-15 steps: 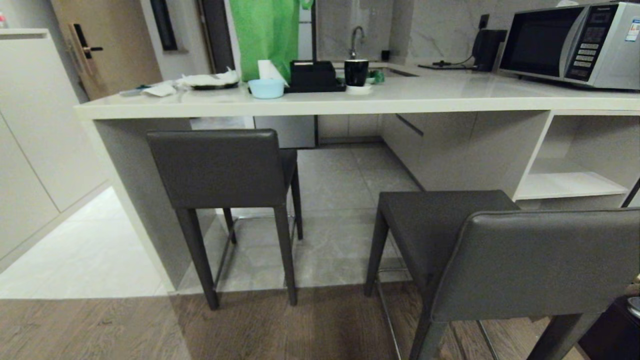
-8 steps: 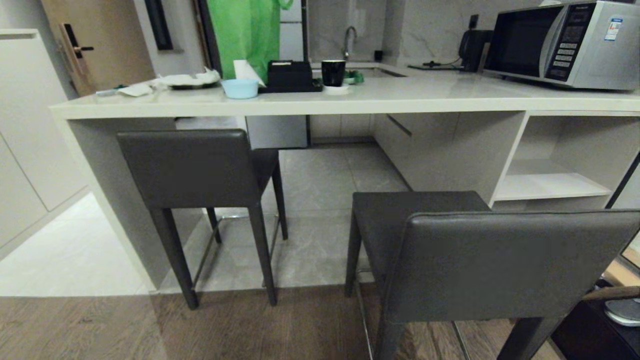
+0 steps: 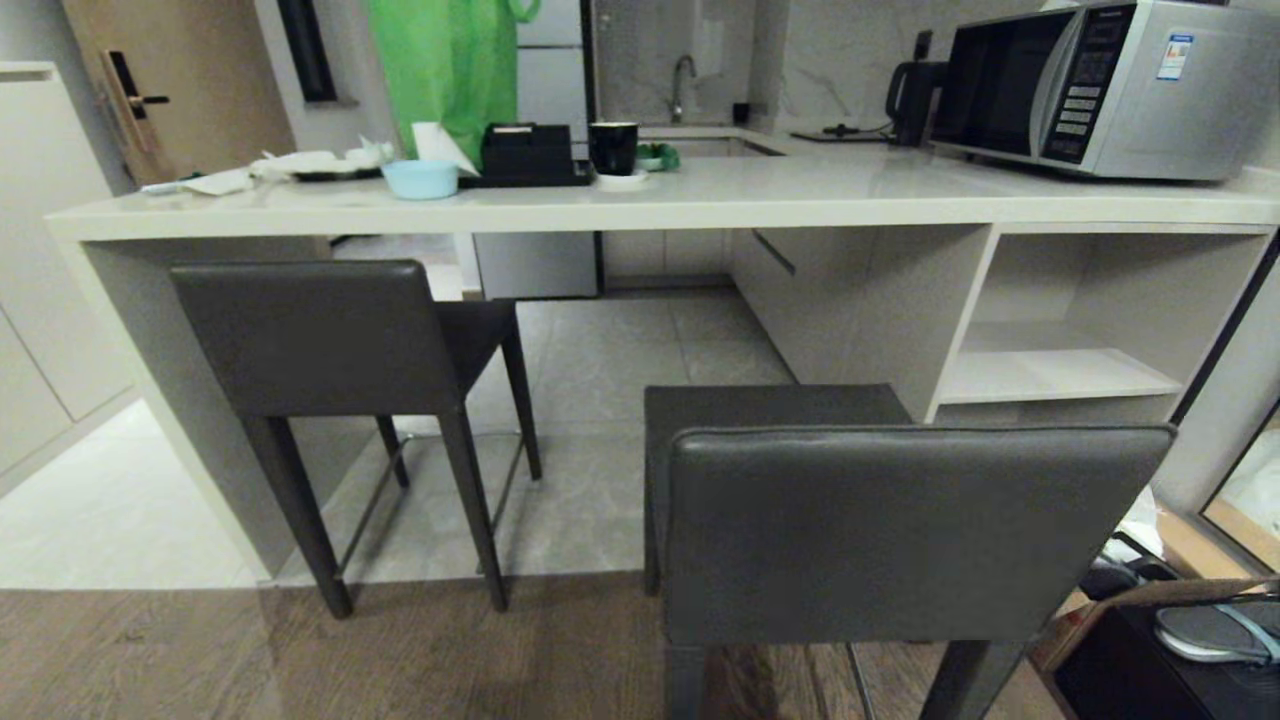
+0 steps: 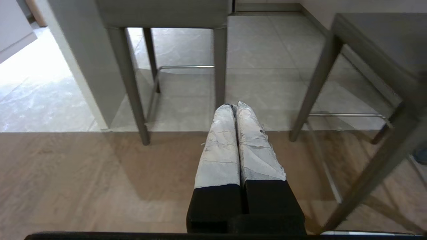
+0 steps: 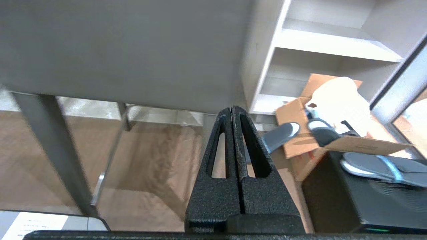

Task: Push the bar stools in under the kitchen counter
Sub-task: Push the gray chair back under the dining table

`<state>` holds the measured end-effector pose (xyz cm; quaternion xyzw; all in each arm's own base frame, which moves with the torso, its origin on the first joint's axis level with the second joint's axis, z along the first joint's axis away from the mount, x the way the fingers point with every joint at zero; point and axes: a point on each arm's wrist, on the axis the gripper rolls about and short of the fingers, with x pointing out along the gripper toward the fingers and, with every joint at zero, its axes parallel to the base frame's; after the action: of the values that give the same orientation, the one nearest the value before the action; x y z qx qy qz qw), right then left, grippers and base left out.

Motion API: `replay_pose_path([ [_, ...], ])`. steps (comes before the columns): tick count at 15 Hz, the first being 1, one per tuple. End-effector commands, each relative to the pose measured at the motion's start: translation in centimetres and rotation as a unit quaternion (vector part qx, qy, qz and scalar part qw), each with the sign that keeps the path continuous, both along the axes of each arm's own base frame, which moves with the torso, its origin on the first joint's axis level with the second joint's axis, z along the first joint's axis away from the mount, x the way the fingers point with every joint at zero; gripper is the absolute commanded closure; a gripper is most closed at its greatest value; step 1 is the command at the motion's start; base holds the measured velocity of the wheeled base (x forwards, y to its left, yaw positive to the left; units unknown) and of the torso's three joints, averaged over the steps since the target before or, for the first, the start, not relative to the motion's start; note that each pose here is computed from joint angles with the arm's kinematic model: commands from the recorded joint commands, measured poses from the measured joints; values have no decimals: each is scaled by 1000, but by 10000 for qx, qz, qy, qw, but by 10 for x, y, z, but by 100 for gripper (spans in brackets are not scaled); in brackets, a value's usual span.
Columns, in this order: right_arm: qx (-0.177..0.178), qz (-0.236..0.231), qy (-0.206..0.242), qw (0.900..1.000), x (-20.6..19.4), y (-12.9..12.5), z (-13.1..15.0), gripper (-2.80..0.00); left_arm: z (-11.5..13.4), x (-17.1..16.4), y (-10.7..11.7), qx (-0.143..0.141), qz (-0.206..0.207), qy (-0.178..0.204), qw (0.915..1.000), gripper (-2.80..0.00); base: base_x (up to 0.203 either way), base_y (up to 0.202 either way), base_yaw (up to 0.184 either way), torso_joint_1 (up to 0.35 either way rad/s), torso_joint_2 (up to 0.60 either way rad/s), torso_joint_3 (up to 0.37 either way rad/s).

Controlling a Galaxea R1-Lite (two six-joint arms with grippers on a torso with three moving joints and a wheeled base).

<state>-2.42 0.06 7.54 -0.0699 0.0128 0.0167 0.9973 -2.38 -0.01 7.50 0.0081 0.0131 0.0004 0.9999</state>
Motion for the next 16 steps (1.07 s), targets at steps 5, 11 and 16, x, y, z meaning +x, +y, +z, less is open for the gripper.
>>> replay_pose_path([
  [5,-11,4,6,10000,0,0,0,0,0,0,0,-4,2,-8,10000,0,0,-195,1,3,4,3],
  [11,-3,4,6,10000,0,0,0,0,0,0,0,-4,2,-8,10000,0,0,-194,3,6,1,3],
  [16,-26,4,6,10000,0,0,0,0,0,0,0,-4,2,-16,10000,0,0,-179,2,2,2,4],
])
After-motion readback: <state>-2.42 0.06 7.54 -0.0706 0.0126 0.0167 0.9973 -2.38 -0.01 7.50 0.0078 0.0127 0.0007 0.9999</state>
